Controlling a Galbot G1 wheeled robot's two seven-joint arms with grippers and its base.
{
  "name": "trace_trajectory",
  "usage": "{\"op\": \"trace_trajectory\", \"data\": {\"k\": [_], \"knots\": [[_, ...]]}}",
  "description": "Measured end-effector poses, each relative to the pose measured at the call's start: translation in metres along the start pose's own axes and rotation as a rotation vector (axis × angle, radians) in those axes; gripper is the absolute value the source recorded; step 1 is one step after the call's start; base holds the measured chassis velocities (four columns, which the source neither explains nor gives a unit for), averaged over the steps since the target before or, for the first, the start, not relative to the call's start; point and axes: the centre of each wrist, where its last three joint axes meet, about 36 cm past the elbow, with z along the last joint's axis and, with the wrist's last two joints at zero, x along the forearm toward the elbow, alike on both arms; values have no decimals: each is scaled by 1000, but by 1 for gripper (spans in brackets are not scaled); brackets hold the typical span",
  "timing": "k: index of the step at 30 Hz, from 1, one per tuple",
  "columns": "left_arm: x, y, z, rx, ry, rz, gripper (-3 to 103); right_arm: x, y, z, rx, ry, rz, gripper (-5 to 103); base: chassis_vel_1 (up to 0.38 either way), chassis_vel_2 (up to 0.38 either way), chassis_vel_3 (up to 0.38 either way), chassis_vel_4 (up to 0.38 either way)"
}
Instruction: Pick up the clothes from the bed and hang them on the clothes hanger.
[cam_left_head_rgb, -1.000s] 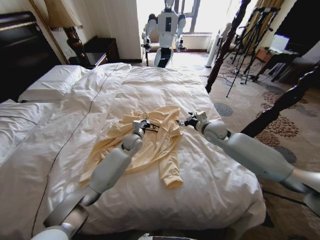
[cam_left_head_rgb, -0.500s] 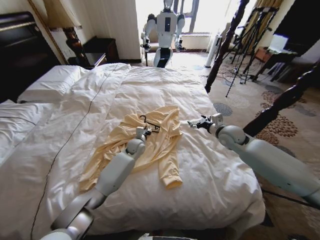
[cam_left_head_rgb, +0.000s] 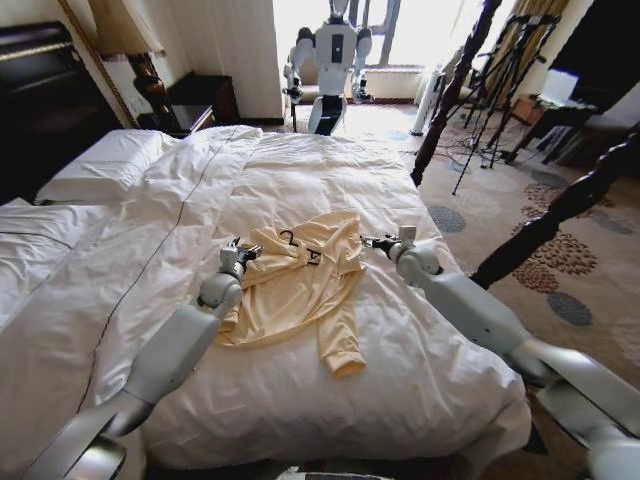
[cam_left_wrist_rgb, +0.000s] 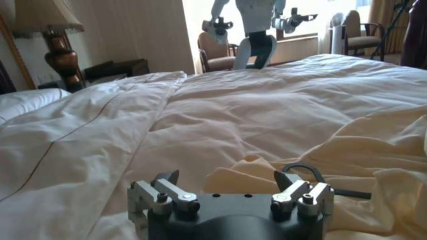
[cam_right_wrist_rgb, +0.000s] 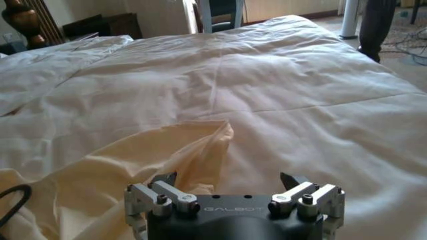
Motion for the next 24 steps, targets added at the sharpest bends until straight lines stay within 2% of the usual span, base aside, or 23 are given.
{"op": "trace_trajectory", "data": {"k": [5, 8, 14, 16, 17, 18, 20, 22, 23, 24], "knots": [[2, 10, -2, -5, -13, -20, 100, -24, 21, 1, -29, 22, -32, 100, 0, 0, 0, 0], [2, 13, -4, -1, -24, -31, 100, -34, 37, 17, -27, 57, -41, 100, 0, 0, 0, 0], [1, 14, -9, 4, -38, -34, 100, -38, 39, 27, -12, 80, 14, 102, 0, 0, 0, 0], [0, 13, -10, 7, -41, -32, 100, -37, 38, 27, -3, 88, 30, 96, 0, 0, 0, 0], [0, 12, -10, 9, -41, -32, 100, -37, 38, 27, -2, 88, 32, 96, 0, 0, 0, 0], [-1, 10, -10, 15, -39, -30, 100, -36, 36, 29, 2, 91, 36, 86, 0, 0, 0, 0], [-2, 10, -10, 17, -38, -30, 100, -34, 36, 30, 4, 91, 35, 86, 0, 0, 0, 0], [-3, 9, -9, 22, -34, -33, 100, -28, 37, 34, 11, 93, 21, 75, 0, 0, 0, 0], [-3, 9, -9, 22, -34, -33, 100, -28, 37, 34, 11, 93, 21, 75, 0, 0, 0, 0], [-4, 9, -9, 24, -31, -35, 100, -24, 38, 37, 15, 94, 17, 70, 0, 0, 0, 0]]}}
